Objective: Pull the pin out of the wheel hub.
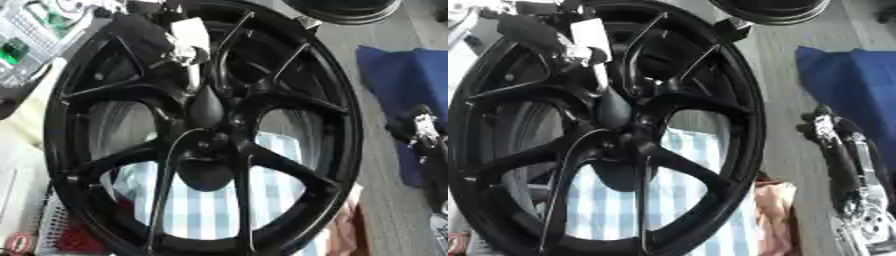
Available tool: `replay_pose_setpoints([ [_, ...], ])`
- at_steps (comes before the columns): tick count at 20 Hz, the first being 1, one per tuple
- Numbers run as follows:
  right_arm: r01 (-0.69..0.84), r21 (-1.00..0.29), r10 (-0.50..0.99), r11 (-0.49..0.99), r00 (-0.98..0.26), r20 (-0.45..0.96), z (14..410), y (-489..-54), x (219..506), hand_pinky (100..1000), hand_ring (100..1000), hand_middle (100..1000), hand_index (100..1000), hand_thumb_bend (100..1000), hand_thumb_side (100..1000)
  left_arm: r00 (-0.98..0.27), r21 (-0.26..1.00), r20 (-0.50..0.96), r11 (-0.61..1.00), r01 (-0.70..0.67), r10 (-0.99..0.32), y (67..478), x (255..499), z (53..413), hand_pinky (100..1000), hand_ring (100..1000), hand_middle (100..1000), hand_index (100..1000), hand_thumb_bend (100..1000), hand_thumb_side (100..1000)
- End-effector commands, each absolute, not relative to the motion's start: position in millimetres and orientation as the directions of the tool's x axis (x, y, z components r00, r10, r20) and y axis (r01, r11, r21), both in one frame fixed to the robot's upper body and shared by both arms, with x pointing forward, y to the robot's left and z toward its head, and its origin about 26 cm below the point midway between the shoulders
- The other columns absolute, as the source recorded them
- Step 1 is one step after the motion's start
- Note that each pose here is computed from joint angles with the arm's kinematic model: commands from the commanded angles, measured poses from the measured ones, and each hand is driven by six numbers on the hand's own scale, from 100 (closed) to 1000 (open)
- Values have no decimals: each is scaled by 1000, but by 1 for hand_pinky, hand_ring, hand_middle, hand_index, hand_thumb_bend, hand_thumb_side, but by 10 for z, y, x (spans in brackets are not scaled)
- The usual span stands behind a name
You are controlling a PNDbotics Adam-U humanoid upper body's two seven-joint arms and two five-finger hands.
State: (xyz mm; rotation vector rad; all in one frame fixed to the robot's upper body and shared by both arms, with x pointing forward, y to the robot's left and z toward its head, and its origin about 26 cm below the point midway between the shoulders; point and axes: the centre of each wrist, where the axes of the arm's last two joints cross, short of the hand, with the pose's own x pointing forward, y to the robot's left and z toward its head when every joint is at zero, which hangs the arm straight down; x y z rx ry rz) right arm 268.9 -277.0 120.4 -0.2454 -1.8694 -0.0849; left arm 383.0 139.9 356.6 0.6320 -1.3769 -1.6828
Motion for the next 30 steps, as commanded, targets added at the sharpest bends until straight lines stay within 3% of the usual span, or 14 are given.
replay_pose_setpoints([
  [1,216,-61,127,975,-309,942,1271,-2767,2667,826,704,506,625,100,683,-460,939,163,-6,343,-873,1409,3778,3711,650,662,578,704,203,526],
  [4,217,-62,128,974,-306,943,1264,-2769,2663,826,705,507,625,100,681,-463,941,179,13,340,-868,1403,3751,3743,628,629,528,655,100,488],
  [6,218,-63,129,974,-305,944,1260,-2771,2660,826,705,507,625,100,680,-470,942,184,18,336,-863,1394,3728,3756,618,610,490,607,100,406],
  [8,217,-64,130,974,-304,944,1258,-2774,2658,826,705,507,625,100,677,-475,944,181,17,329,-861,1390,3707,3769,603,589,445,540,100,239],
  [11,217,-65,131,974,-304,944,1254,-2780,2655,826,705,506,626,100,670,-476,949,167,10,315,-863,1400,3678,3795,588,556,386,470,100,178],
  [23,221,-74,140,973,-299,944,1222,-2815,2628,827,706,505,628,100,642,-461,976,173,88,201,-871,1625,3484,4151,566,509,309,387,100,198],
  [28,236,-81,152,968,-305,940,1213,-2864,2611,828,706,505,628,100,612,-380,964,265,250,89,-886,2213,3399,4390,547,505,309,392,100,228],
  [29,241,-83,157,967,-308,938,1215,-2879,2609,828,706,505,629,100,693,-346,959,279,277,56,-896,2391,3375,4398,544,506,324,392,100,228],
  [30,248,-84,162,965,-312,936,1217,-2896,2606,828,706,505,629,100,598,-300,953,293,302,19,-908,2591,3350,4386,539,505,313,398,100,243],
])
